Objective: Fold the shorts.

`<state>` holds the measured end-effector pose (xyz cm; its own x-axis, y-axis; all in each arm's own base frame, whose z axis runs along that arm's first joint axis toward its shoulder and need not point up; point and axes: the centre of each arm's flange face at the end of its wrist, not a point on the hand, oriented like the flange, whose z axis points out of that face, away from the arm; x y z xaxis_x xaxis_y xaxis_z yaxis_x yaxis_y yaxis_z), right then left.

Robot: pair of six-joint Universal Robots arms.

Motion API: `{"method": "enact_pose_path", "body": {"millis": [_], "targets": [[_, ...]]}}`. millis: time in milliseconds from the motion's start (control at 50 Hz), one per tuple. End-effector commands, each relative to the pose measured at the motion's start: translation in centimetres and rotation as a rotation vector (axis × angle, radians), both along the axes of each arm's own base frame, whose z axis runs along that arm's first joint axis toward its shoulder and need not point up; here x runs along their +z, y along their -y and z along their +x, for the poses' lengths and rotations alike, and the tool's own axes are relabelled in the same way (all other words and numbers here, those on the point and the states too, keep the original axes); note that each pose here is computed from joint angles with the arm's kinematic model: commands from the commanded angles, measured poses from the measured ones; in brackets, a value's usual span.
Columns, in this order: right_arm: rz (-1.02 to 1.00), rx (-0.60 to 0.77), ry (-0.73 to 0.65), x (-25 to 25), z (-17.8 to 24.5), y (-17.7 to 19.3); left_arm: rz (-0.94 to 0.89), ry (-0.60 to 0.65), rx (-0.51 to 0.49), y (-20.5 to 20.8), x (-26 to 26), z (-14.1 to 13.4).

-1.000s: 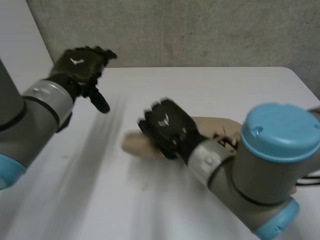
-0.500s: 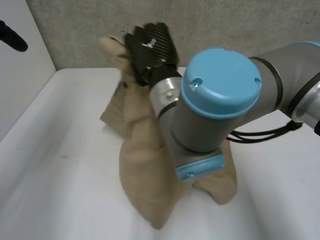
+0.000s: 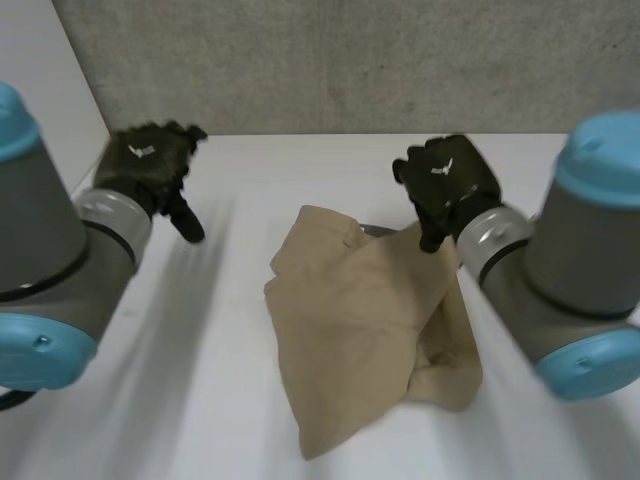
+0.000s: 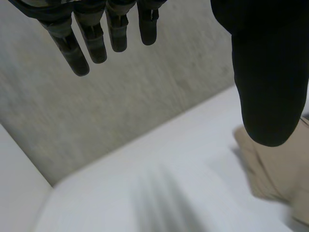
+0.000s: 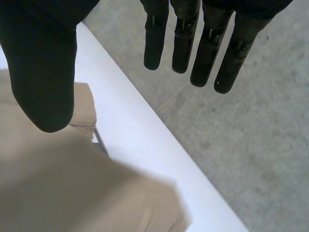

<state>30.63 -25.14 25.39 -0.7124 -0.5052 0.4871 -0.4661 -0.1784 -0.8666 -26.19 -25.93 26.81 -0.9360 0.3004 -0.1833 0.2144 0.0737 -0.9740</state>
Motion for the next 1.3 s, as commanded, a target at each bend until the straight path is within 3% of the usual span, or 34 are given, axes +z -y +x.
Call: {"method": "enact_pose_path", "body": {"millis": [20,240,520,720,960,1040,1140,1220,1300], "targets": [[-0.060,0.203,-0.164,3.2,-0.6,0.2,0.155,-0.023,-0.032,0.0,-4.6,-1.8],[-0.163,0.297,-0.405,-1.6,1.3,4.2,0.265,-0.034,-0.230,0.9,-9.0,-5.4],[-0.030,0.188,-0.426,-8.4,-4.2,13.2,0.332,-0.045,-0.324,1.7,-12.7,-7.8],[0.023,0.185,-0.398,-11.9,-7.0,16.2,0.341,-0.042,-0.333,2.3,-13.8,-8.3],[-0.048,0.180,-0.385,-13.4,-6.5,17.7,0.308,-0.037,-0.296,3.0,-13.2,-8.0],[-0.160,0.152,-0.347,-12.0,-5.8,18.5,0.245,-0.010,-0.272,3.9,-12.0,-7.9],[-0.371,0.078,-0.186,-5.8,-4.2,19.2,0.063,0.052,-0.206,6.3,-8.6,-7.6],[-0.573,-0.078,0.008,1.0,-4.0,19.8,-0.280,0.063,-0.083,10.0,-0.8,-6.2],[-0.799,-0.208,0.190,8.1,-4.2,19.0,-0.627,-0.014,0.021,11.4,7.0,-5.5]]}}
